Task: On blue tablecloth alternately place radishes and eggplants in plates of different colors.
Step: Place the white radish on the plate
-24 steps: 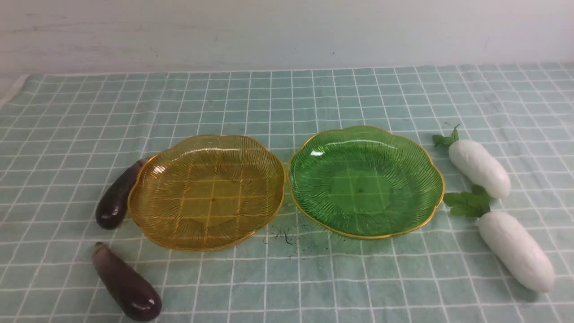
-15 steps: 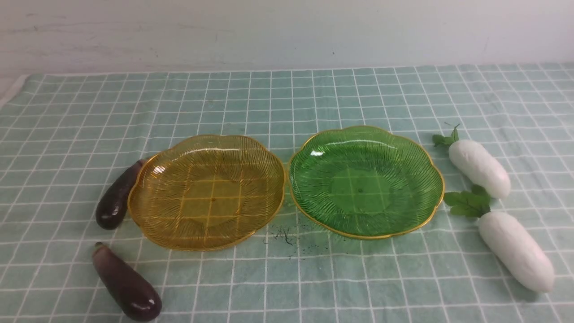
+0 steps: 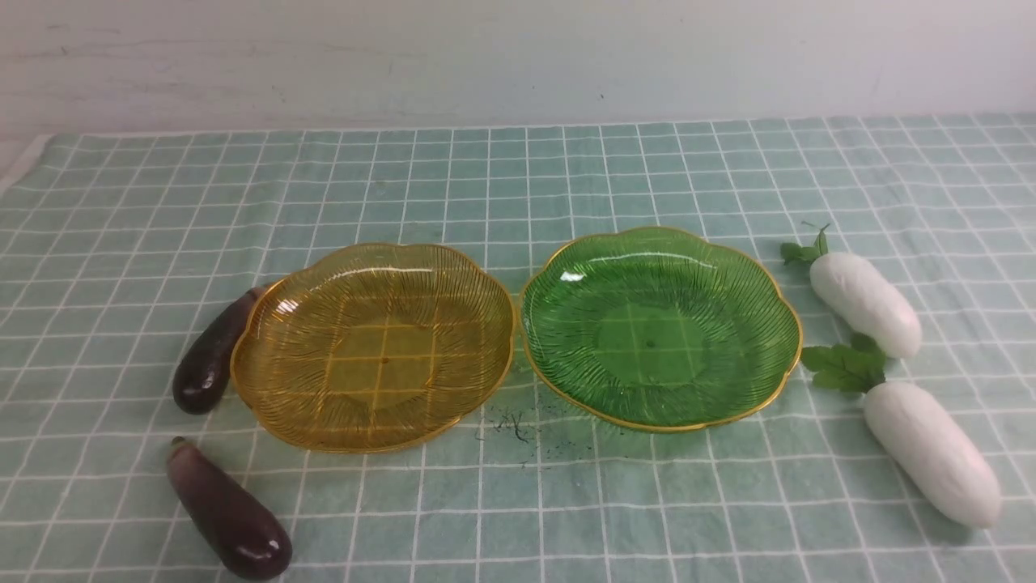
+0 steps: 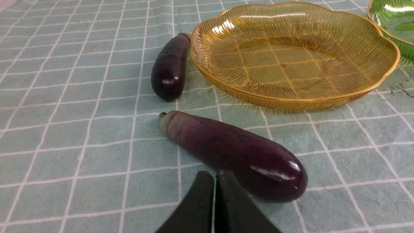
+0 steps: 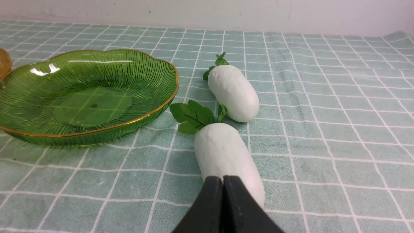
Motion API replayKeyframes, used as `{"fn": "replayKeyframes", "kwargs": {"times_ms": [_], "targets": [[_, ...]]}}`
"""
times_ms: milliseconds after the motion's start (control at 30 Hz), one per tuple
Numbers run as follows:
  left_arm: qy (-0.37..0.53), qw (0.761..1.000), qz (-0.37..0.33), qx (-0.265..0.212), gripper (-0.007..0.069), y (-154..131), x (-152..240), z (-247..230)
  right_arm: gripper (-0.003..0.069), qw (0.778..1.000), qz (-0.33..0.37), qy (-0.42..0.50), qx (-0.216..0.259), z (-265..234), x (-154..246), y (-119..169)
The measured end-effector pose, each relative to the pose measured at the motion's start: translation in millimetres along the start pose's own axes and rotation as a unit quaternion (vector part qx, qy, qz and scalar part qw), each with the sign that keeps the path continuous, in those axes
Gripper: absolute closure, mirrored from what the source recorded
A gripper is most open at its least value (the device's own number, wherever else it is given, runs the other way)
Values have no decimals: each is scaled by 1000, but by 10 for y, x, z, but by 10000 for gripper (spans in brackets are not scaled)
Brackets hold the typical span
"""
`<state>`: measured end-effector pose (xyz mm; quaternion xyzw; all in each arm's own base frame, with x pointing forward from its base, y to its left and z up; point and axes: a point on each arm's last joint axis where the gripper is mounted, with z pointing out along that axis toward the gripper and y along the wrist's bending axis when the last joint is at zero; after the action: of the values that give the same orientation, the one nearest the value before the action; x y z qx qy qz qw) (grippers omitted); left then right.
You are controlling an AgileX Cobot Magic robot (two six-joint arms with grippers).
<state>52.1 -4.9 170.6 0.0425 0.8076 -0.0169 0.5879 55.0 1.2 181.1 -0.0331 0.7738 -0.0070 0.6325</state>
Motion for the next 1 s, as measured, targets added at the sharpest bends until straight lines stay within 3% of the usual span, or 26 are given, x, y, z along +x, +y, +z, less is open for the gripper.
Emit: {"fn": "replayKeyframes", "kwargs": {"times_ms": [700,767,800,833,900,933,1000], "targets": [[-12,1000,-1,-1,633,1,-23,0,673,1000,0,-1,0,0,-2,0],[-37,998,-43,8,633,-11,-67,-2,673,1000,11,-9,-2,3,-9,4],[-53,993,-96,47,633,-27,-89,-3,673,999,37,-14,-7,4,-14,12],[-56,983,-170,33,633,-42,-107,-6,673,997,79,-20,-14,4,-23,23],[-61,935,-343,71,633,-83,-143,-13,673,978,203,-28,-34,2,-49,51],[-55,888,-447,95,633,-109,-162,-20,673,963,264,-29,-44,0,-57,63],[-49,819,-559,123,633,-133,-191,-28,673,931,358,-27,-60,-2,-70,84]]}}
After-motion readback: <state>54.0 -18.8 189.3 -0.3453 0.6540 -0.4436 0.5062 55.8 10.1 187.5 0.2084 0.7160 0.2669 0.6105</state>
